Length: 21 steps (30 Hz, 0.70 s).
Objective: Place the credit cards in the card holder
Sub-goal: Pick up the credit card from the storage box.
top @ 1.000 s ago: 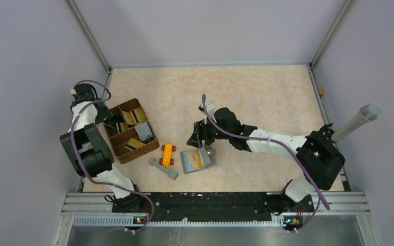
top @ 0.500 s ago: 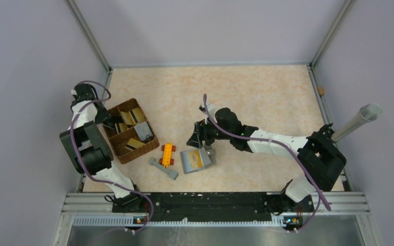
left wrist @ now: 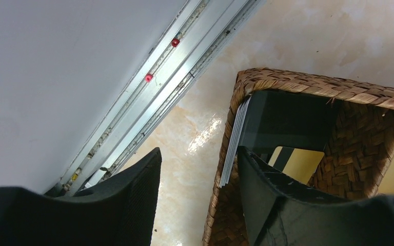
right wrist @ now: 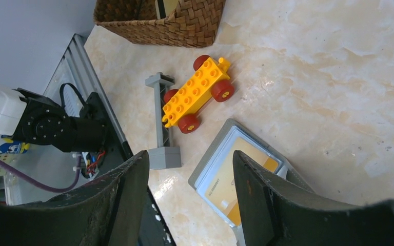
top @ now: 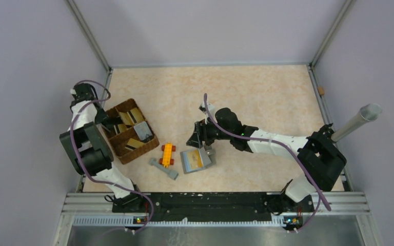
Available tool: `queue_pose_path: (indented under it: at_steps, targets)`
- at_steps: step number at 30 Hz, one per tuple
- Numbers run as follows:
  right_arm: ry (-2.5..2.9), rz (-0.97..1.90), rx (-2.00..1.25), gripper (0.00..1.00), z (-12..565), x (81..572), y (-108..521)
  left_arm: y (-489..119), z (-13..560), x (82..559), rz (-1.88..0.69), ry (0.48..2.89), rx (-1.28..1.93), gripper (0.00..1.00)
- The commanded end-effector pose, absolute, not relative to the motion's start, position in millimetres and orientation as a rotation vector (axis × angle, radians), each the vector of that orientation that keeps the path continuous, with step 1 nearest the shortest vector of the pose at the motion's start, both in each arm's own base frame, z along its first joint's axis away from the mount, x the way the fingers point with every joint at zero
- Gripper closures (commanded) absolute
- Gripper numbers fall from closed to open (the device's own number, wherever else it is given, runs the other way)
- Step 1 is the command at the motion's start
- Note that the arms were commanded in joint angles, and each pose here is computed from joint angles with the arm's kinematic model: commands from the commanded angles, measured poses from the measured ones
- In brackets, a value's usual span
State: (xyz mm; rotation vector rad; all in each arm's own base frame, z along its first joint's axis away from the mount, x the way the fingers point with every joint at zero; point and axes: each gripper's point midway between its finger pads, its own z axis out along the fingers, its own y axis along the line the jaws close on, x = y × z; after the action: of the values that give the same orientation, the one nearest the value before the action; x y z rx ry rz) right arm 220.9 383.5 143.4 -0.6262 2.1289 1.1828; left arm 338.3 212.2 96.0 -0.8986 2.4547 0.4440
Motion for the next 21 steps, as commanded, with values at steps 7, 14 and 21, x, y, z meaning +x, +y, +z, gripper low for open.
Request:
queue_pose_path:
  at_steps: [7, 14, 21]
  targets:
    - [2.055, 1.230, -0.628, 0.41, 161.0, 223.2, 387.7, 220.9, 132.9, 338.8, 0.479, 2.328, -0.892, 0.44]
    - [2.059, 1.236, -0.630, 0.41, 160.0, 222.8, 388.7, 220.8, 132.3, 338.0, 0.482, 2.329, -0.892, 0.51]
    - [2.067, 1.241, -0.632, 0.41, 156.6, 222.3, 389.4, 219.8, 130.7, 340.2, 0.469, 2.331, -0.881, 0.59]
